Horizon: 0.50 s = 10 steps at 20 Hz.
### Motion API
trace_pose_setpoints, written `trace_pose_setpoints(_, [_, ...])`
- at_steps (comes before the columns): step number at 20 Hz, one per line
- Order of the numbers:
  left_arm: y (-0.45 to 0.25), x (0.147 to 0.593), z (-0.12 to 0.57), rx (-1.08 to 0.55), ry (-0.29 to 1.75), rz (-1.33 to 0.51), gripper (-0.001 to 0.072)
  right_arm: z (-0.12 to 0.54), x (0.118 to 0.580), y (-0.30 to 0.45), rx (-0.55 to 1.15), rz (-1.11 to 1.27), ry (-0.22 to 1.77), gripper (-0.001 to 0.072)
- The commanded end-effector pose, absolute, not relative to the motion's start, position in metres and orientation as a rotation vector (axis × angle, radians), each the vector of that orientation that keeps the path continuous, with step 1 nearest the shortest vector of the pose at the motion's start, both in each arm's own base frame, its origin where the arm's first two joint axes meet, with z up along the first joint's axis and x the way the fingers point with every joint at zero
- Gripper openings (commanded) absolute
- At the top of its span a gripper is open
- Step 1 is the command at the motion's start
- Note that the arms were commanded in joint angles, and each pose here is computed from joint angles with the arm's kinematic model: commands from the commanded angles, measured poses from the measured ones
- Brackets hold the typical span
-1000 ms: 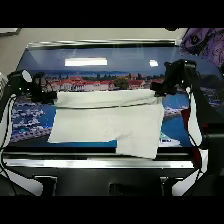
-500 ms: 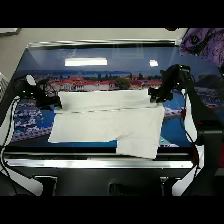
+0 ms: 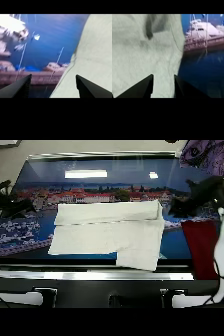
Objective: Fold the clothes and pants, and hang the long-sleeved shirts on hangers.
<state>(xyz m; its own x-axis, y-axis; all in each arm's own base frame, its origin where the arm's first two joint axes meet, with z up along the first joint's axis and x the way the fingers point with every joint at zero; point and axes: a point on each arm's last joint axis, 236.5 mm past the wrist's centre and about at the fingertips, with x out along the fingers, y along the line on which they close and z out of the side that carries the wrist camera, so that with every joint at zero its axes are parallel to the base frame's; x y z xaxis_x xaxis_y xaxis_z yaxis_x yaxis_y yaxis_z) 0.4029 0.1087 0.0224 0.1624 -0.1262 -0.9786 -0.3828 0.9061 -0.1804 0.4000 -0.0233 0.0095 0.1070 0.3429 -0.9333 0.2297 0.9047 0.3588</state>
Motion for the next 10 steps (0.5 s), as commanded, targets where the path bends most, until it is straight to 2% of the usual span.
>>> trace_pose_setpoints(1, [0.115, 0.348, 0.014, -0.573, 1.412, 0.234, 0.0622, -0.014, 0.312, -0.014, 0.713, 0.124, 1.518, 0.0373])
trace_pose_setpoints(2, [0.111, 0.333, 0.004, -0.591, 1.426, 0.247, 0.0622, -0.027, 0.286, -0.005, 0.727, 0.123, 1.552, 0.0416])
trace_pose_setpoints(5, [0.092, 0.302, -0.02, -0.637, 1.452, 0.249, 0.0621, -0.059, 0.229, 0.026, 0.797, 0.131, 1.638, 0.0418])
trace_pose_setpoints(10, [0.083, 0.288, -0.033, -0.657, 1.489, 0.246, 0.0621, -0.087, 0.184, 0.056, 0.89, 0.155, 1.72, 0.0416])
